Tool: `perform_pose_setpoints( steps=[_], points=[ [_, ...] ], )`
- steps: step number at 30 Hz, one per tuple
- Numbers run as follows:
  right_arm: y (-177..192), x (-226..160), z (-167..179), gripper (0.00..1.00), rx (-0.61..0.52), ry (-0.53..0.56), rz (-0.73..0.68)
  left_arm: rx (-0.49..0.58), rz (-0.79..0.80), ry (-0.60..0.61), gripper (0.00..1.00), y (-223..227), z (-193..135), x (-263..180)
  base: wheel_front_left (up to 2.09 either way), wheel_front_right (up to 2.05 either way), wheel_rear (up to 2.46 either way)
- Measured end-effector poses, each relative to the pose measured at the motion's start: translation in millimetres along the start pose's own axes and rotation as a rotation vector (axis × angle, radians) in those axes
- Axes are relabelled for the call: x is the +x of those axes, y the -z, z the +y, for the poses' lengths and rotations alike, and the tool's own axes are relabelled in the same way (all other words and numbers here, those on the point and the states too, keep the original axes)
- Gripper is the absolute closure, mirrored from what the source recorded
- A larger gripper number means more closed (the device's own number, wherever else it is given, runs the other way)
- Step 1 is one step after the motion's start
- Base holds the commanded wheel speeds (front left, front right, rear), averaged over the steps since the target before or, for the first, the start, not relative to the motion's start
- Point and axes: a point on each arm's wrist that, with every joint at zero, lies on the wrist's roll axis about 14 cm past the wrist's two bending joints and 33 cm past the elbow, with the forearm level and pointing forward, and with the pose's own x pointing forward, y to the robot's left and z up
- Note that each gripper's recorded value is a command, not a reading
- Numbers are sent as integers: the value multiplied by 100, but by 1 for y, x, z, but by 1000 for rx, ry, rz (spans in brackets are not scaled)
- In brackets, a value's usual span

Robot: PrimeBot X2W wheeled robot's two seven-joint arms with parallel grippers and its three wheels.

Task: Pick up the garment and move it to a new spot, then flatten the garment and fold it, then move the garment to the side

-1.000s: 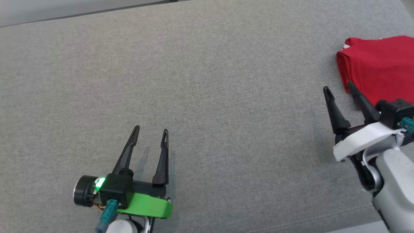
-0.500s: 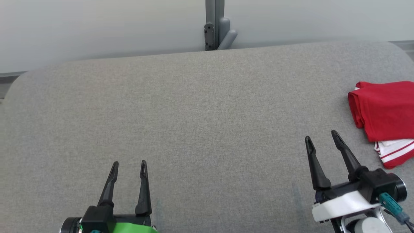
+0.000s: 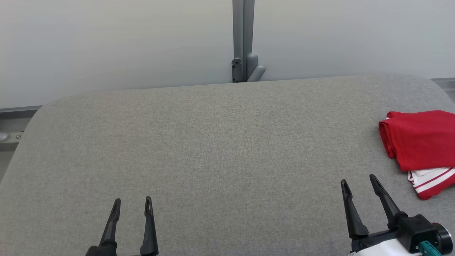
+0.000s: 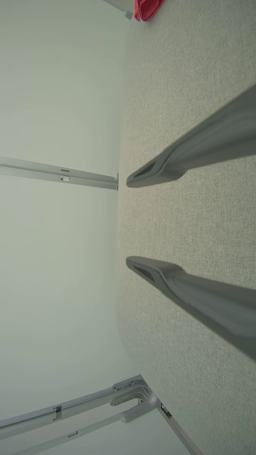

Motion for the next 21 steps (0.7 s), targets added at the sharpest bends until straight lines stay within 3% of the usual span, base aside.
perform_pose_setpoints(
  steps=[8,9,14,21],
  points=[
    [-7,0,2,0,4,-3,-23,1,-1,-1,0,0,2,-5,0,0,0],
    [-6,0,2,100,5,-3,-20,1,1,-2,100,1,2,-5,0,0,0],
    [8,-5,2,100,47,10,25,-30,42,-11,100,12,3,-8,0,0,0],
    [17,-2,-10,100,207,67,55,-184,89,-48,100,22,10,-3,0,0,0]
  ],
)
